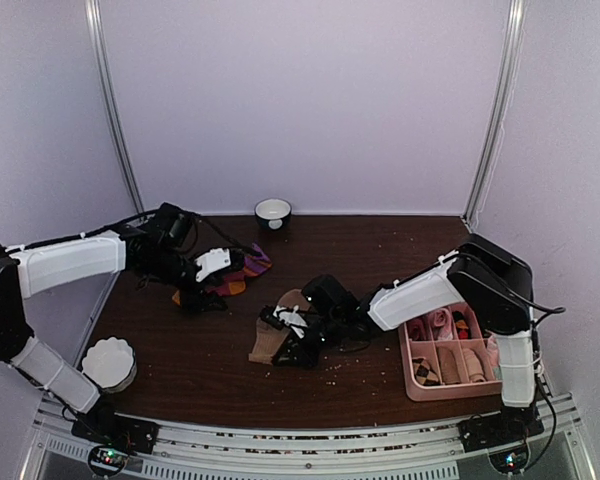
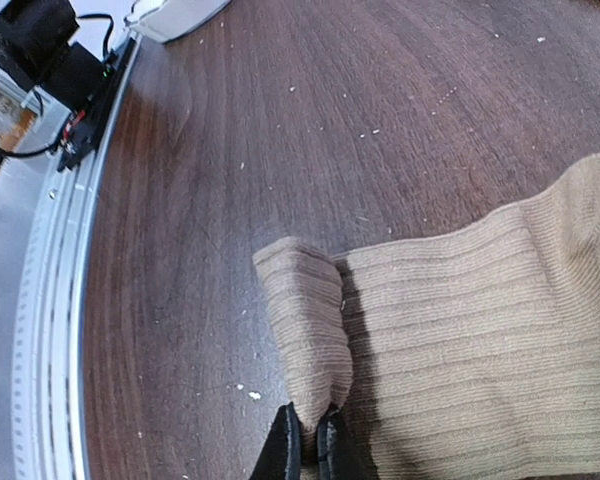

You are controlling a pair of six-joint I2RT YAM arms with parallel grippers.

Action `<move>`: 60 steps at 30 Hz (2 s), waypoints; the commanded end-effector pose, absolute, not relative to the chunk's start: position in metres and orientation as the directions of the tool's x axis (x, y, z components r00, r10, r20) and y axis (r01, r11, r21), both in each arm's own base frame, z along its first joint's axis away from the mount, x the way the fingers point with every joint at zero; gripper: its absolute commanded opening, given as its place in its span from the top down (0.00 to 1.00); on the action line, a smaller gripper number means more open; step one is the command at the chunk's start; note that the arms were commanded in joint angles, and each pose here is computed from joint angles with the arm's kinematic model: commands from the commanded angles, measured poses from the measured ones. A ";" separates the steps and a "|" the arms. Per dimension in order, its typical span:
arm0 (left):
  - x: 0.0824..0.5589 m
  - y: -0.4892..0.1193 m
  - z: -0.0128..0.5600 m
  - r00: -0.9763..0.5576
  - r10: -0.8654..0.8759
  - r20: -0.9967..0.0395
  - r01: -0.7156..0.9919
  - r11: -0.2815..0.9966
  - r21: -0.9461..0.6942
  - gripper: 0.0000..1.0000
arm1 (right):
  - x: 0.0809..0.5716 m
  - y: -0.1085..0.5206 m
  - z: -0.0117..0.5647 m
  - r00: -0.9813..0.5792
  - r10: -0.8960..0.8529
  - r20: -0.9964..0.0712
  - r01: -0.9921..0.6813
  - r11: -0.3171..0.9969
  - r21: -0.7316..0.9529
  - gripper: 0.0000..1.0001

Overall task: Roll the socks
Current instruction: Roll the sock at the center of the board.

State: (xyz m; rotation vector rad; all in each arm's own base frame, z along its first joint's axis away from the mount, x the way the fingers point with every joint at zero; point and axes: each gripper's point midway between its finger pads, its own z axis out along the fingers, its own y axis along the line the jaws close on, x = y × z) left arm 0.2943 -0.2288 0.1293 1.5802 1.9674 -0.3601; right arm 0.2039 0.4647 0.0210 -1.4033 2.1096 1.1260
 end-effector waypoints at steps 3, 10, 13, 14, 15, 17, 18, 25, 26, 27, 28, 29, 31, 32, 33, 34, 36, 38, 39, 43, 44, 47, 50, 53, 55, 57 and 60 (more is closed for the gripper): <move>0.210 -0.274 0.106 0.268 0.788 -0.555 0.958 -0.155 0.242 0.38 | 0.175 0.391 -0.083 -0.682 -0.685 -0.258 -0.676 0.456 0.579 1.00; 0.188 -0.305 0.077 0.405 0.792 -0.456 0.912 -0.317 0.260 0.45 | 0.180 0.379 -0.095 -0.750 -0.640 -0.165 -0.573 0.507 0.644 1.00; 0.189 -0.312 0.066 0.427 0.799 -0.424 0.903 -0.355 0.242 0.51 | 0.181 0.375 -0.095 -0.759 -0.631 -0.157 -0.557 0.506 0.658 1.00; 0.191 -0.314 0.063 0.433 0.803 -0.410 0.901 -0.364 0.237 0.55 | 0.181 0.374 -0.095 -0.760 -0.633 -0.150 -0.554 0.508 0.659 1.00; 0.193 -0.317 0.060 0.434 0.808 -0.399 0.900 -0.369 0.232 0.57 | 0.180 0.373 -0.095 -0.758 -0.637 -0.145 -0.553 0.508 0.660 1.00; 0.200 -0.321 0.056 0.427 0.818 -0.387 0.903 -0.359 0.237 0.59 | 0.179 0.372 -0.096 -0.752 -0.644 -0.140 -0.556 0.505 0.660 1.00; 0.202 -0.322 0.053 0.424 0.821 -0.382 0.904 -0.354 0.241 0.59 | 0.179 0.372 -0.095 -0.749 -0.647 -0.140 -0.558 0.503 0.660 1.00; 0.203 -0.322 0.039 0.425 0.833 -0.355 0.903 -0.365 0.225 0.70 | 0.175 0.370 -0.098 -0.748 -0.653 -0.117 -0.543 0.502 0.673 1.00; 0.202 -0.321 0.040 0.424 0.833 -0.356 0.904 -0.363 0.227 0.71 | 0.175 0.370 -0.098 -0.749 -0.653 -0.116 -0.542 0.502 0.674 1.00; 0.202 -0.322 0.043 0.422 0.830 -0.365 0.904 -0.357 0.235 0.72 | 0.175 0.370 -0.099 -0.750 -0.652 -0.113 -0.539 0.502 0.676 1.00; 0.201 -0.322 0.048 0.422 0.824 -0.378 0.904 -0.351 0.245 0.71 | 0.175 0.370 -0.099 -0.750 -0.652 -0.111 -0.537 0.502 0.678 1.00; 0.198 -0.322 0.052 0.424 0.815 -0.395 0.903 -0.349 0.249 0.68 | 0.175 0.370 -0.099 -0.751 -0.651 -0.109 -0.535 0.504 0.678 1.00; 0.193 -0.324 0.062 0.436 0.795 -0.422 0.898 -0.351 0.266 0.61 | 0.175 0.370 -0.101 -0.754 -0.649 -0.100 -0.528 0.508 0.681 1.00; 0.190 -0.323 0.064 0.446 0.788 -0.425 0.893 -0.359 0.271 0.58 | 0.175 0.370 -0.101 -0.756 -0.647 -0.097 -0.524 0.510 0.682 1.00; 0.187 -0.323 0.065 0.459 0.781 -0.423 0.886 -0.371 0.278 0.56 | 0.176 0.370 -0.102 -0.758 -0.646 -0.093 -0.521 0.513 0.682 1.00; 0.184 -0.322 0.063 0.473 0.777 -0.416 0.879 -0.385 0.281 0.55 | 0.176 0.370 -0.101 -0.758 -0.645 -0.093 -0.520 0.513 0.683 1.00; 0.180 -0.321 0.060 0.490 0.772 -0.404 0.870 -0.405 0.280 0.55 | 0.177 0.370 -0.101 -0.761 -0.643 -0.091 -0.517 0.515 0.684 1.00; 0.176 -0.320 0.054 0.499 0.772 -0.394 0.866 -0.420 0.272 0.55 | 0.177 0.370 -0.101 -0.762 -0.642 -0.087 -0.515 0.518 0.683 1.00; 0.175 -0.320 0.051 0.502 0.774 -0.386 0.864 -0.425 0.271 0.56 | 0.176 0.370 -0.101 -0.762 -0.642 -0.085 -0.514 0.519 0.683 1.00; 0.179 -0.319 0.040 0.501 0.787 -0.360 0.864 -0.429 0.265 0.61 | 0.175 0.367 -0.102 -0.765 -0.640 -0.075 -0.506 0.525 0.684 1.00; 0.181 -0.318 0.035 0.497 0.796 -0.345 0.865 -0.427 0.263 0.62 | 0.175 0.368 -0.102 -0.765 -0.640 -0.074 -0.505 0.524 0.686 1.00; 0.190 -0.318 0.027 0.474 0.822 -0.315 0.875 -0.401 0.271 0.64 | 0.175 0.368 -0.101 -0.765 -0.640 -0.074 -0.505 0.523 0.686 1.00; 0.191 -0.319 0.025 0.471 0.824 -0.315 0.877 -0.397 0.271 0.65 | 0.175 0.367 -0.101 -0.767 -0.638 -0.072 -0.502 0.526 0.687 1.00; 0.195 -0.317 0.018 0.457 0.841 -0.289 0.882 -0.389 0.265 0.67 | 0.175 0.369 -0.100 -0.771 -0.633 -0.070 -0.493 0.525 0.694 1.00; 0.201 -0.316 0.014 0.444 0.856 -0.263 0.886 -0.377 0.270 0.67 | 0.175 0.370 -0.099 -0.772 -0.632 -0.069 -0.488 0.520 0.701 1.00; 0.205 -0.316 0.014 0.429 0.867 -0.253 0.891 -0.359 0.279 0.65 | 0.174 0.370 -0.098 -0.771 -0.633 -0.070 -0.488 0.517 0.703 1.00; 0.204 -0.317 0.023 0.413 0.868 -0.276 0.898 -0.337 0.284 0.60 | 0.172 0.368 -0.098 -0.769 -0.636 -0.061 -0.486 0.520 0.702 1.00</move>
